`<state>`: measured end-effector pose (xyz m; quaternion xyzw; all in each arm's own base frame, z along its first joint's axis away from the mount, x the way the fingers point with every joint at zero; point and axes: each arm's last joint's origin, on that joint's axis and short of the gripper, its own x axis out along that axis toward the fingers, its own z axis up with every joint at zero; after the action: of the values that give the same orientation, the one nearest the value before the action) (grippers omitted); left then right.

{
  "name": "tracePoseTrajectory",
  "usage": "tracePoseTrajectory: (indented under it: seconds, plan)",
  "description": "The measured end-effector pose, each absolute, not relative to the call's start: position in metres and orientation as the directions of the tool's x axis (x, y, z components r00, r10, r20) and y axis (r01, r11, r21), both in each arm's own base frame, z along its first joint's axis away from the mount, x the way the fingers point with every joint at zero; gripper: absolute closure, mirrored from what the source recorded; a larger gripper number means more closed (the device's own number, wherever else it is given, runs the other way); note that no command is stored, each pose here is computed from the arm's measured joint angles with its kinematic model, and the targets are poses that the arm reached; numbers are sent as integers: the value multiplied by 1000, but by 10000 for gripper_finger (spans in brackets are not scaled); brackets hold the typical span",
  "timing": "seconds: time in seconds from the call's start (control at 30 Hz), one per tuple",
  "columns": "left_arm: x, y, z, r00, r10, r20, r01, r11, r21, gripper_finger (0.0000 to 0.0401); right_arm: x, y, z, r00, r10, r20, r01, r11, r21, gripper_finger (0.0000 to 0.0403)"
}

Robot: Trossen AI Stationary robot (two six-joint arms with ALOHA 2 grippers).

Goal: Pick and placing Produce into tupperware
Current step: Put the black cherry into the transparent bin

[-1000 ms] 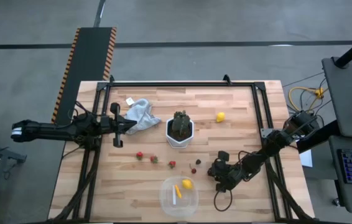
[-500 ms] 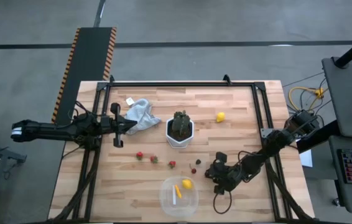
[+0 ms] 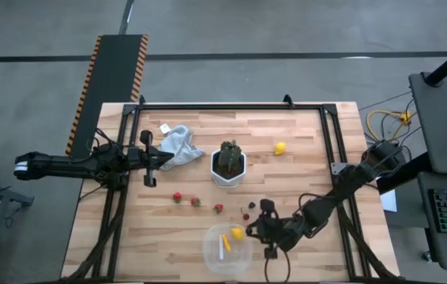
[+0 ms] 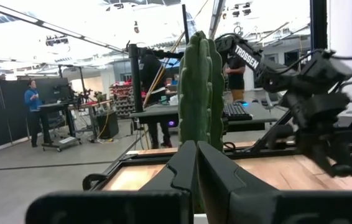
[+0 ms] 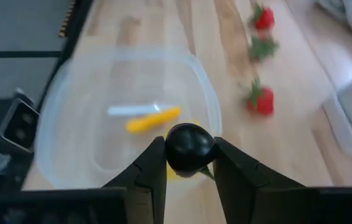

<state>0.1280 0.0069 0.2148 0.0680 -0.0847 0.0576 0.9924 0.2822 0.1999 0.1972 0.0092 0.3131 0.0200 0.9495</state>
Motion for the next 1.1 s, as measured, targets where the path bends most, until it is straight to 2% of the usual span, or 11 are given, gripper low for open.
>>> tracePoseTrajectory:
  seconds: [0.23, 0.67, 1.0, 1.1]
  plan:
    - [128, 7, 216, 978, 103, 180, -127, 984, 125, 401, 308, 219, 200, 806, 51, -590, -73, 997, -13, 306]
    - [128, 7, 216, 977, 102, 187, -127, 984, 124, 401, 344, 240, 164, 642, -45, -765, -110, 983, -149, 306]
    - [127, 7, 217, 975, 102, 197, -128, 984, 123, 401, 350, 238, 165, 630, -6, -776, -130, 985, -113, 306]
    - [128, 7, 216, 975, 102, 196, -128, 984, 123, 401, 350, 238, 165, 629, -6, -777, -128, 985, -112, 293]
